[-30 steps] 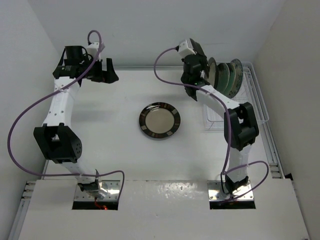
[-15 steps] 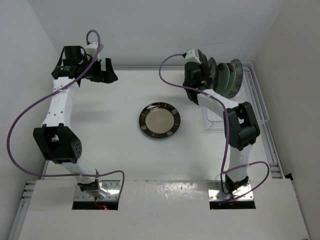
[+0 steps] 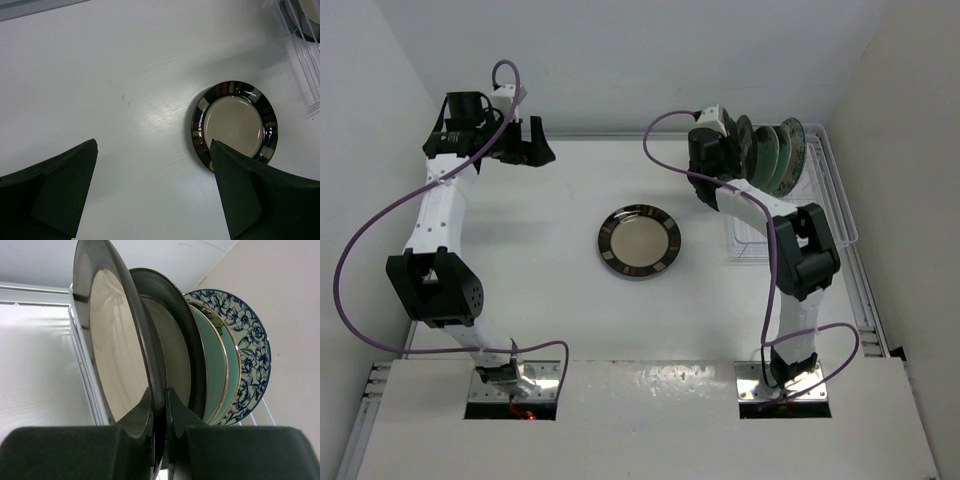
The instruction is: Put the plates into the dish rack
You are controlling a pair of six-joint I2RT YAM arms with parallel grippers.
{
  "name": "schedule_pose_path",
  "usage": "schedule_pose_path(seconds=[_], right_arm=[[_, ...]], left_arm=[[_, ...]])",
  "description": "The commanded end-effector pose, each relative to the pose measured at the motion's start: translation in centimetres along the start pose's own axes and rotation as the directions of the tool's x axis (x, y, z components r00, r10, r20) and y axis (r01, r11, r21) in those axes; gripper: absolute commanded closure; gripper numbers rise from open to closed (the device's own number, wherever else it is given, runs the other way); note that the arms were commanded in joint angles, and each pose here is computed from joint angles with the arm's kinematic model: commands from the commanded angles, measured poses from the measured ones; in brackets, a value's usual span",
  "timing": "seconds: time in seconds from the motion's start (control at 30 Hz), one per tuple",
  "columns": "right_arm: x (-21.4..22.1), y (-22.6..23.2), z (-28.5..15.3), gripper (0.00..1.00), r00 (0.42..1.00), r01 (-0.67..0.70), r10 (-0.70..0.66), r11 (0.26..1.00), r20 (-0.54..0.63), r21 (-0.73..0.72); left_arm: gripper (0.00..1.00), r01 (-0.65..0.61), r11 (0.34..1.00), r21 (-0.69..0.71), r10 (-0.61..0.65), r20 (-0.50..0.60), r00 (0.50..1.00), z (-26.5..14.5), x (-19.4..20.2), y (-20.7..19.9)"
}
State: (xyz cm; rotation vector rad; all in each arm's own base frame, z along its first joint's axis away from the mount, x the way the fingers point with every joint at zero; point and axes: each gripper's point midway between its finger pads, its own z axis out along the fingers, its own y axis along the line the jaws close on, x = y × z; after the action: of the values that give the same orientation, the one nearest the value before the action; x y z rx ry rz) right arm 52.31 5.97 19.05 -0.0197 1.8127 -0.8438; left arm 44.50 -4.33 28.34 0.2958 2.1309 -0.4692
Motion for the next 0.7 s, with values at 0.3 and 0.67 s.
schedule_pose_path(seconds=[0.3, 0.67], right_arm=[[-0.3, -0.2, 1.5, 0.83, 0.974, -0.216, 0.216, 0.976, -0.064, 0.004], [-0.7, -1.4, 1.6, 0.54, 0.975, -0.210, 0.209, 0.978, -0.069, -0.005]], left_arm=[[0.00, -0.020, 1.000, 0.004, 0.020, 0.027, 0.999, -1.0, -0.6, -0.3], [0.00, -0.020, 1.000, 0.013, 0.020, 0.028, 0.999, -1.0, -0.6, -0.4]])
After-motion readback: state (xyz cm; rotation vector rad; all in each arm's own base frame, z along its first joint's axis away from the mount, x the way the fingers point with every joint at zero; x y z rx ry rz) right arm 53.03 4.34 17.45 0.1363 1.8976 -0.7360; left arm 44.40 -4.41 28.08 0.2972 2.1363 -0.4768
